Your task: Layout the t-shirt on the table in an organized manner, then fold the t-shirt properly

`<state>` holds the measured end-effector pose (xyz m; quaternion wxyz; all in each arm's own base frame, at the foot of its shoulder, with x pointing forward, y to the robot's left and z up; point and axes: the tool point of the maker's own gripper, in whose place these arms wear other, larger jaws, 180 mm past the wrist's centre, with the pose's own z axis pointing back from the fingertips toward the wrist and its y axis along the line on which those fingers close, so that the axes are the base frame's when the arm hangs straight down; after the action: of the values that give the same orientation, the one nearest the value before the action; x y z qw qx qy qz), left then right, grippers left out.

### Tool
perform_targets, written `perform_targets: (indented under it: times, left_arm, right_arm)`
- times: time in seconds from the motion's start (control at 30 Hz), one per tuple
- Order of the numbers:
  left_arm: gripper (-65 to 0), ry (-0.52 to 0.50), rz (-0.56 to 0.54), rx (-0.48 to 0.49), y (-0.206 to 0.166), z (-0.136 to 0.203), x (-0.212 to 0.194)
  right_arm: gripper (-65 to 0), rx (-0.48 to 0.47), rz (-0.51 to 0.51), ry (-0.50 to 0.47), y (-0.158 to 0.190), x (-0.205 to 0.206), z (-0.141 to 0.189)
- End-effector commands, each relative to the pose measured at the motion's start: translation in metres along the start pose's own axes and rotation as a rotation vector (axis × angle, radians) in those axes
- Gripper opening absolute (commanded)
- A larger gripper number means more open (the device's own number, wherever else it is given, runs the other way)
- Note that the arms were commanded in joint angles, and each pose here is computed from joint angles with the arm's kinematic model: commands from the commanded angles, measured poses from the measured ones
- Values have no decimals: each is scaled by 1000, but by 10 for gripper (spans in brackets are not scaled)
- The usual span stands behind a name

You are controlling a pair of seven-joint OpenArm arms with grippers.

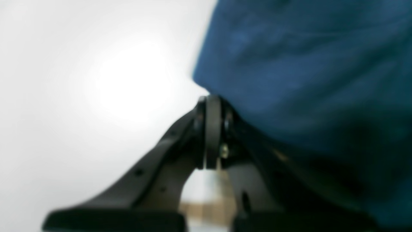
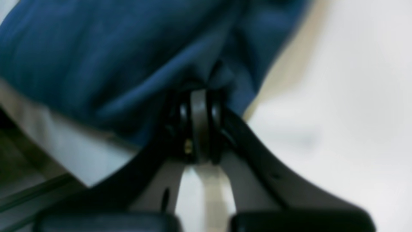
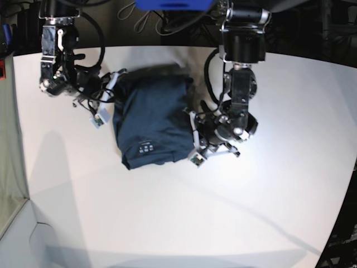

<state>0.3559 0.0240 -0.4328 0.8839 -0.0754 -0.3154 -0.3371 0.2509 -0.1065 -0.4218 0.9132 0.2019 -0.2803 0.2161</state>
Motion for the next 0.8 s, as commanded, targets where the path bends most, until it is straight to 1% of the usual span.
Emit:
perform_targets:
  times: [0.0, 0.07, 0.17, 0.23, 0.33, 0.4, 0.5, 0.67, 0.7, 0.77]
  left_arm:
    - [-648, 33, -18, 7, 2, 0, -2]
    - [-648, 8, -10, 0, 3, 1, 7]
    - [-648, -39, 28, -32, -2, 1, 17]
    - [-648, -63, 41, -39, -3, 3, 22]
    - [-648, -62, 41, -39, -2, 3, 22]
    - [-648, -79, 40, -27, 1, 7, 27]
    - [-648, -132, 46, 29, 16, 24, 38]
    - [-648, -229, 117, 208, 71, 72, 45]
    - [-648, -243, 125, 240, 79, 82, 46]
    - [-648, -253, 142, 288, 88, 96, 38]
  right_arm:
    - [-650, 8, 19, -43, 3, 14, 2]
    - [-650, 28, 25, -30, 11, 10, -2]
    - [-650, 43, 25, -15, 17, 3, -4]
    - [-650, 38, 22, -17, 15, 3, -3]
    - [-650, 34, 23, -15, 13, 3, -2]
    - [-650, 10, 27, -9, 4, 1, 3]
    - [-650, -38, 7, -24, -13, 1, 15]
    - [-650, -161, -72, -73, -56, 0, 44]
    - [-650, -186, -83, -79, -64, -1, 51]
    - [-650, -213, -82, -77, -68, -6, 61]
